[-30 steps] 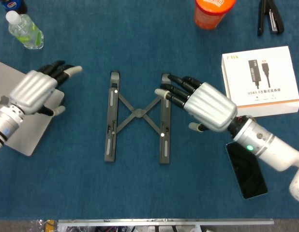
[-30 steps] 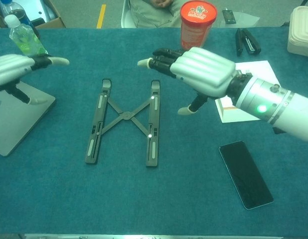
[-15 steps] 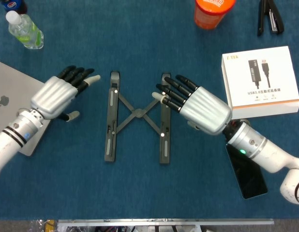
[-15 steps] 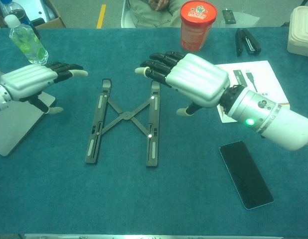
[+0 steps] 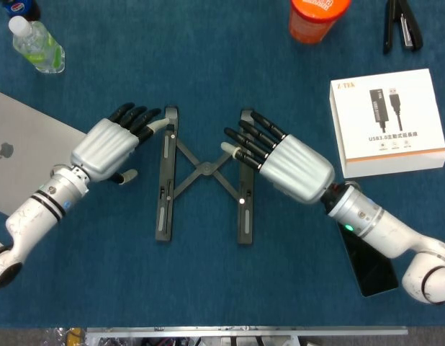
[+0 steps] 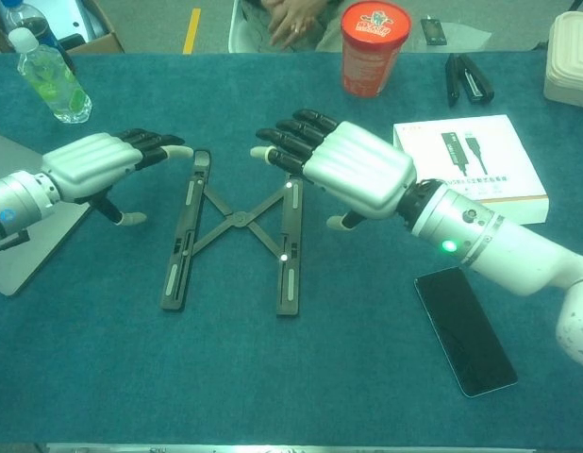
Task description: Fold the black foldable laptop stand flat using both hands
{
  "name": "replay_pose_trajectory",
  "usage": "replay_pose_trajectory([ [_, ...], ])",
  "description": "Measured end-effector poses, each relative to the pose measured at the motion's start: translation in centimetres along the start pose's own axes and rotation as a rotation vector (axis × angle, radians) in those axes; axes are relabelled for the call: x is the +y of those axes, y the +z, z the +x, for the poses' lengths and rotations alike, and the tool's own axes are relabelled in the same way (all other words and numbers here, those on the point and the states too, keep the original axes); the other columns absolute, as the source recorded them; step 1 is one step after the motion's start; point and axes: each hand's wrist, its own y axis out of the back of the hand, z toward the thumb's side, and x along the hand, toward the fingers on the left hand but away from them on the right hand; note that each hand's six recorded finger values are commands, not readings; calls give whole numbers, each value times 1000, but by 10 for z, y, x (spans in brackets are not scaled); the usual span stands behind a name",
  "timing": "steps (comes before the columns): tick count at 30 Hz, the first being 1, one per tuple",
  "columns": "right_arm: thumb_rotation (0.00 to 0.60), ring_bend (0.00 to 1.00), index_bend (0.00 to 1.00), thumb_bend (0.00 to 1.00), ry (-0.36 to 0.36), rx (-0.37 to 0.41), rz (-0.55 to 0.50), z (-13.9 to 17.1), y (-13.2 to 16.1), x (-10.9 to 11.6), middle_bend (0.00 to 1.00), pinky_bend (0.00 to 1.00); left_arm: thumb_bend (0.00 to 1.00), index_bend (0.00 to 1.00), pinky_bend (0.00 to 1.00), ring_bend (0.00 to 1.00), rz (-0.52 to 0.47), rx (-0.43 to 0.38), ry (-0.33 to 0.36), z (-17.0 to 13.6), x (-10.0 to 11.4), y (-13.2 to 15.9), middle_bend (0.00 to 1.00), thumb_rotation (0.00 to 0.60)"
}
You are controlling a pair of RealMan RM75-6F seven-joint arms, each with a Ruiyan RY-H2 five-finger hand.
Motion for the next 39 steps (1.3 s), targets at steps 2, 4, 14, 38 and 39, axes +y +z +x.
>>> replay_pose_trajectory([
  [2,600,0,0,0,2,1,-2,-1,2,-4,0,65,235,0,7,0,4,0,-2,3,-2,2,0,600],
  [4,600,0,0,0,3,1,-3,-3,4,-8,0,65,235,0,6,0,5,2,-4,5,-3,3,0,600],
  [14,600,0,0,0,8,-7,-16,-15,9,-26,0,65,234,0,7,0,-22,19,-12,11,-8,4,0,600],
  [38,600,0,0,0,29,3,-21,-30,15,-49,0,65,234,0,6,0,-61,31,-18,16,-17,4,0,600],
  [39,600,0,0,0,29,4,-18,-30,15,-49,0,65,234,0,7,0,-64,31,-19,17,-17,4,0,600],
])
